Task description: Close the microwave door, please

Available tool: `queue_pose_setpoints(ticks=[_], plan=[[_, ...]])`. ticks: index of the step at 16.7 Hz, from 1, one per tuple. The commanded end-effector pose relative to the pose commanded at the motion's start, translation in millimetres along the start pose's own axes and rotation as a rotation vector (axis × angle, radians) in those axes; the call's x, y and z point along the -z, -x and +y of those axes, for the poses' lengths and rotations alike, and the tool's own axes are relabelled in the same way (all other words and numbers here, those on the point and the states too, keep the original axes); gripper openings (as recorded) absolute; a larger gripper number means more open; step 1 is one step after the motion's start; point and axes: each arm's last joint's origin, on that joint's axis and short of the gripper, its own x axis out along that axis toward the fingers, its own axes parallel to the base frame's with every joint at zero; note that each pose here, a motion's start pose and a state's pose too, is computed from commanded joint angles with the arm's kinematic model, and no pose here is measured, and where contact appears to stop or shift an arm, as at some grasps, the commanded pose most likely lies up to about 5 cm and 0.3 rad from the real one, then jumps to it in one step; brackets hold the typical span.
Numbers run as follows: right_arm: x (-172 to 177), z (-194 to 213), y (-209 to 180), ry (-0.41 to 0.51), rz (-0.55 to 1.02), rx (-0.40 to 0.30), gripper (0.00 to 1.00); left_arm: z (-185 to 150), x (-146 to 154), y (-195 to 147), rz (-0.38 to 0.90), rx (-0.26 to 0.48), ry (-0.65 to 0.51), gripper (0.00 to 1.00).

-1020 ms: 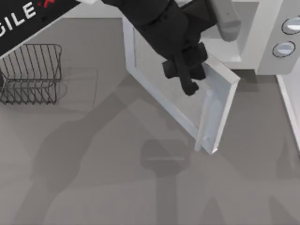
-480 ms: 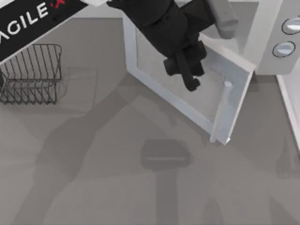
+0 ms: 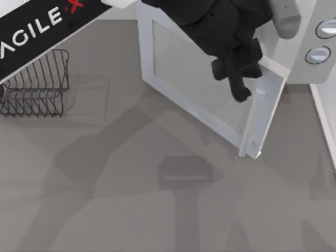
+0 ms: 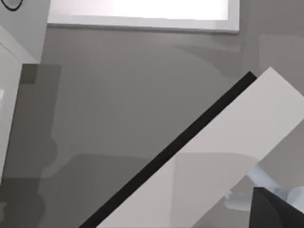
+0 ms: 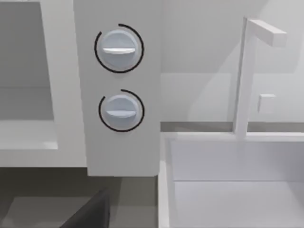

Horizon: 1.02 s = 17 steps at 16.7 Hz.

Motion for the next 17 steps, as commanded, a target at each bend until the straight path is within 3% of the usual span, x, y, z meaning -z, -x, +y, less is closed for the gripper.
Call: queue_pose_setpoints(ticks=[6, 11, 17], plan=[[0.0, 0.0, 0.0, 0.000, 0.000, 0.000, 1.00, 18.3, 20.9, -13.7, 0.118, 0.000, 0.134, 0.00], [0.0, 0.0, 0.0, 0.000, 0.000, 0.000, 1.00, 16.0, 19.3, -14.7, 0.118, 0.003, 0.126, 0.00], [0.0, 0.0, 0.0, 0.000, 0.000, 0.000, 1.00, 5.2, 12.0, -47.6, 0.183, 0.017, 0.075, 0.00]])
